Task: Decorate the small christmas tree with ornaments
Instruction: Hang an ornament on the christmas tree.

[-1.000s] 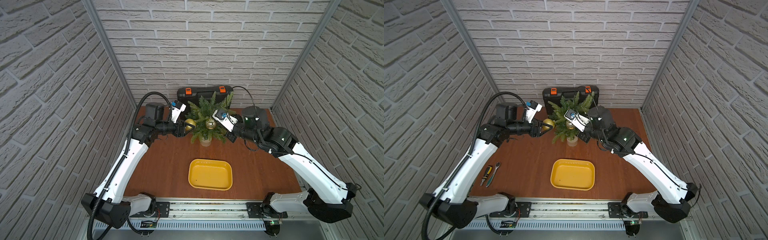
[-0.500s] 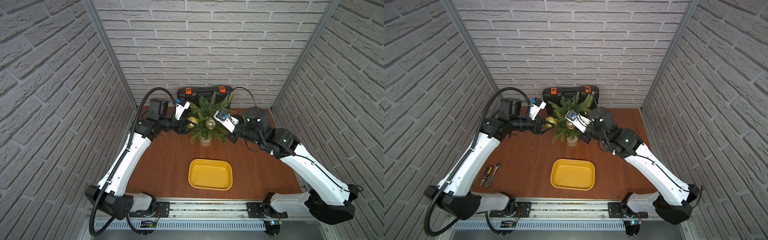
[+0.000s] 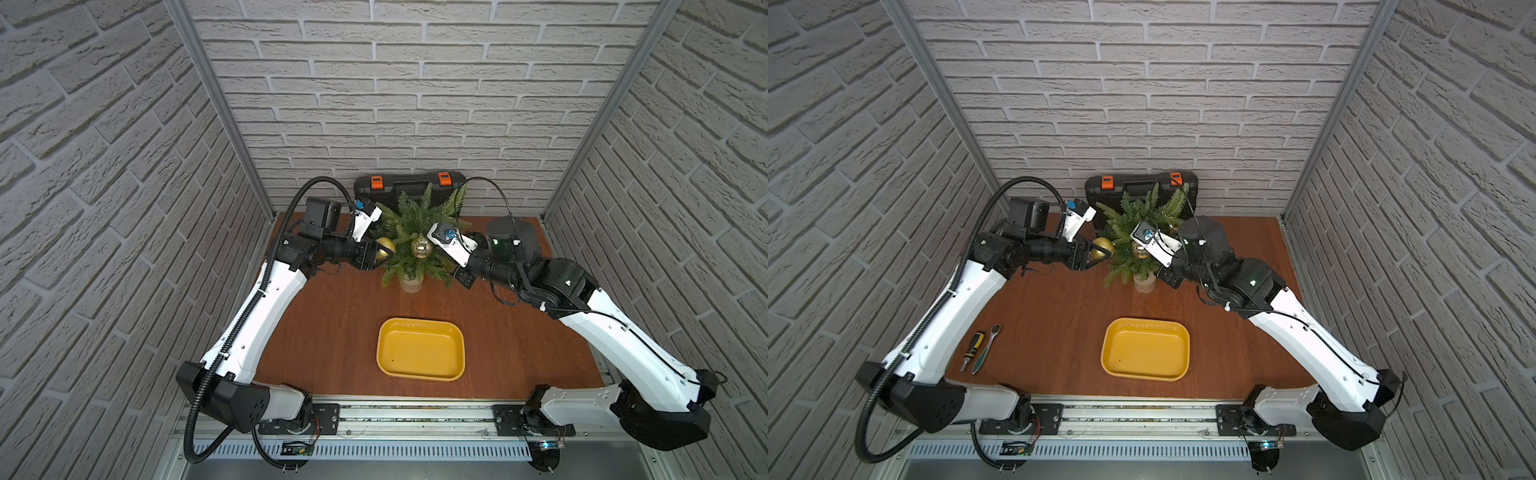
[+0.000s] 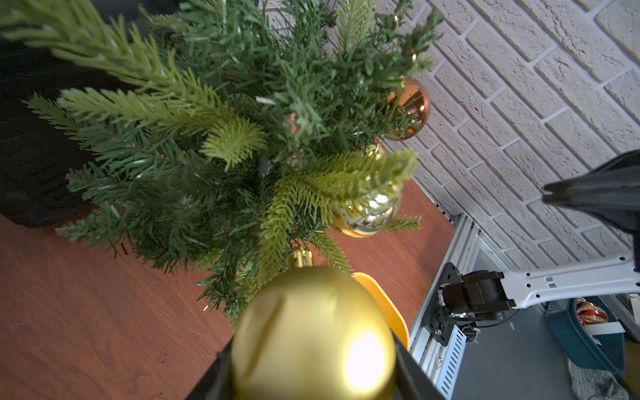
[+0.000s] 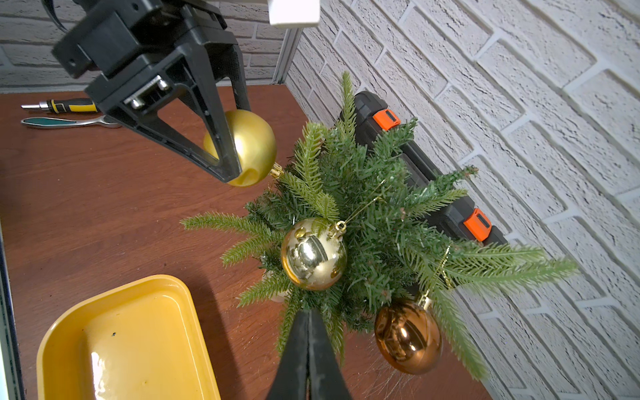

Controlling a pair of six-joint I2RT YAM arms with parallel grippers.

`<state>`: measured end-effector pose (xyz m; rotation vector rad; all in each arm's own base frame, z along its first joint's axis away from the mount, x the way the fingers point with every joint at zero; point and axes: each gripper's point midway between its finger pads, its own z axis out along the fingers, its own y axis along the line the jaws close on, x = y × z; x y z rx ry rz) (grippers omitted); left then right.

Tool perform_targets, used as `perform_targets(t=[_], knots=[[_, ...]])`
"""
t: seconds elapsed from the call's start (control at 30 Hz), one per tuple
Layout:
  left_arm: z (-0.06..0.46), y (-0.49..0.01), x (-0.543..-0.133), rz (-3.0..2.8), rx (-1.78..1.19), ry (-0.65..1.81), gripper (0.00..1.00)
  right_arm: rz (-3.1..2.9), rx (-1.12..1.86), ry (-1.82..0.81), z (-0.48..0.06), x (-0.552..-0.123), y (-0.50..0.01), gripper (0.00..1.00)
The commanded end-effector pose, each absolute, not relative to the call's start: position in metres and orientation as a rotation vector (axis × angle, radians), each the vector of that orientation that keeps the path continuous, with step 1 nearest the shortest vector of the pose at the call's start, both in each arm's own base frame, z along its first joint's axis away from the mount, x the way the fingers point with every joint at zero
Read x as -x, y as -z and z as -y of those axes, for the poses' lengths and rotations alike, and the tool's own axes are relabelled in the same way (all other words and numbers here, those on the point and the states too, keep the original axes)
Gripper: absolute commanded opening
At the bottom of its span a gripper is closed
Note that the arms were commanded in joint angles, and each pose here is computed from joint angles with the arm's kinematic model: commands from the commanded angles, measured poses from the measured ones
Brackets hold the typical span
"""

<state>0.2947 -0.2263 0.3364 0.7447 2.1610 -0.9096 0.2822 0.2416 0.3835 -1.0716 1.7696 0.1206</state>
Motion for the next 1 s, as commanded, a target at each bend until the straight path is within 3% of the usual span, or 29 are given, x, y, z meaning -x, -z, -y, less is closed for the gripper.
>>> perform_targets(t=[0.0,0.97], knots=[[0.229,-0.343,-0.289,-2.128,-0.778,0.918,0.29,-1.728,1.022,-0.146,-0.242,-0.28,-0.399,0.06],[0.228,-0.32,-0.273,-2.174,-0.798,0.921,0.29,-1.737,1.033,-0.137,-0.243,-0.281,-0.393,0.06]])
